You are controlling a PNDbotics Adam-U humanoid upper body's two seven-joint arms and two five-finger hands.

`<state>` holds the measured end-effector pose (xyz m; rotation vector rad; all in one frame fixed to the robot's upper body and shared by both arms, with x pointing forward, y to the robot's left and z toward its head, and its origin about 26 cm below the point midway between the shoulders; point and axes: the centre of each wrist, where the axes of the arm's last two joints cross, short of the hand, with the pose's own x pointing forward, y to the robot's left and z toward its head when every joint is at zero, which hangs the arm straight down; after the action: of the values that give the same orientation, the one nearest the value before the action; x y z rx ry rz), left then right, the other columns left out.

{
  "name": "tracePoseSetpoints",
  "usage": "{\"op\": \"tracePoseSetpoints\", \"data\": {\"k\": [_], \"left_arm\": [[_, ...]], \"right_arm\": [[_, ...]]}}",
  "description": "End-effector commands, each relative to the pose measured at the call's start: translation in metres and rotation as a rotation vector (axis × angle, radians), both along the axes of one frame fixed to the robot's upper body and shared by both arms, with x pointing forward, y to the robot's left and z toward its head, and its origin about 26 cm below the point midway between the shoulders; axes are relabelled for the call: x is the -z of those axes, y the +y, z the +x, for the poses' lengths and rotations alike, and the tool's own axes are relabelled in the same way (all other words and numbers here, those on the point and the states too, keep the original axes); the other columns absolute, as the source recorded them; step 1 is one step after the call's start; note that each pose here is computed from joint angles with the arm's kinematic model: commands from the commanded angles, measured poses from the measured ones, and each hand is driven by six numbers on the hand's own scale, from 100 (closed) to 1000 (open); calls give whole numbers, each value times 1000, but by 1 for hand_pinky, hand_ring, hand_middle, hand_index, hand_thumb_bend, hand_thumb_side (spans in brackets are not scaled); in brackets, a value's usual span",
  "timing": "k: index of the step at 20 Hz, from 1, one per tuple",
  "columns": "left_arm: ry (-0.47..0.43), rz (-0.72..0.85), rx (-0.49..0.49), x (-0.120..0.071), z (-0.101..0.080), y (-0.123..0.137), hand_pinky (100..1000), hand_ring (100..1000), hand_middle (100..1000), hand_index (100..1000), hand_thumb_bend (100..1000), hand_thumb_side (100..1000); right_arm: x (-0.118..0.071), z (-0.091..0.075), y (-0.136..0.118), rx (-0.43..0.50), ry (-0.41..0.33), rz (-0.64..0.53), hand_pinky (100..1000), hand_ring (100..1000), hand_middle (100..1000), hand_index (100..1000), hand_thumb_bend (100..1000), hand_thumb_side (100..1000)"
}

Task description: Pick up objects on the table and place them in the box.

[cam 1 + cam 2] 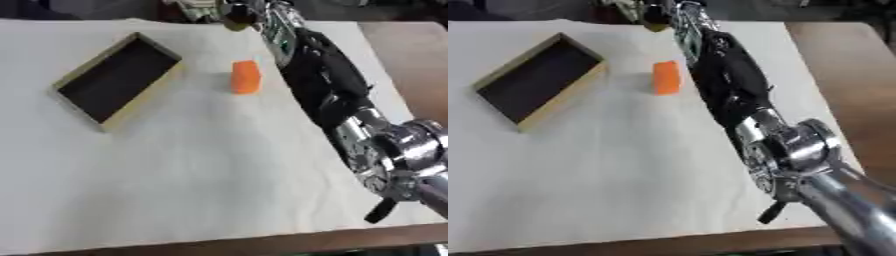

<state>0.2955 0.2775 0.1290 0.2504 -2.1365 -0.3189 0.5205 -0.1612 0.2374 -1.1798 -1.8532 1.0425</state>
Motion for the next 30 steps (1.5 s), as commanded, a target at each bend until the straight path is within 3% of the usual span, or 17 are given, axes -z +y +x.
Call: {"op": "tracePoseSetpoints", "data": {"k": [1,8,14,17,19,20,22,25,30], "left_arm": [[-26,9,21,-8,1,-2,507,927,703,802,100,713],[-32,5,36,-10,2,-5,508,927,702,802,100,712],[-45,-4,56,-13,4,-9,509,926,701,802,100,708],[-50,-8,67,-15,5,-11,509,927,701,802,100,708],[-52,-9,70,-16,5,-12,509,927,700,802,100,710],[-52,-10,71,-16,5,-12,509,927,700,802,100,710],[-50,-9,72,-15,5,-12,509,928,700,802,100,714],[-50,-6,74,-15,5,-12,509,928,700,802,100,715],[-46,-3,71,-14,5,-12,509,923,699,802,100,716]], "right_arm": [[-15,-5,26,-73,-48,-44,600,477,354,421,100,201],[-1,-14,63,-174,-36,-85,608,485,365,433,100,200],[10,-19,74,-197,-20,-101,630,525,411,484,100,200],[14,-20,75,-186,-34,-96,663,604,514,612,100,200],[18,-21,77,-183,-41,-92,700,698,659,785,100,198],[21,-21,77,-181,-40,-92,705,708,675,798,100,198],[25,-21,77,-177,-28,-95,764,808,825,920,100,198],[28,-21,78,-183,-10,-96,815,877,913,964,100,198],[13,-22,79,-203,-49,-88,835,908,944,974,100,201]]}}
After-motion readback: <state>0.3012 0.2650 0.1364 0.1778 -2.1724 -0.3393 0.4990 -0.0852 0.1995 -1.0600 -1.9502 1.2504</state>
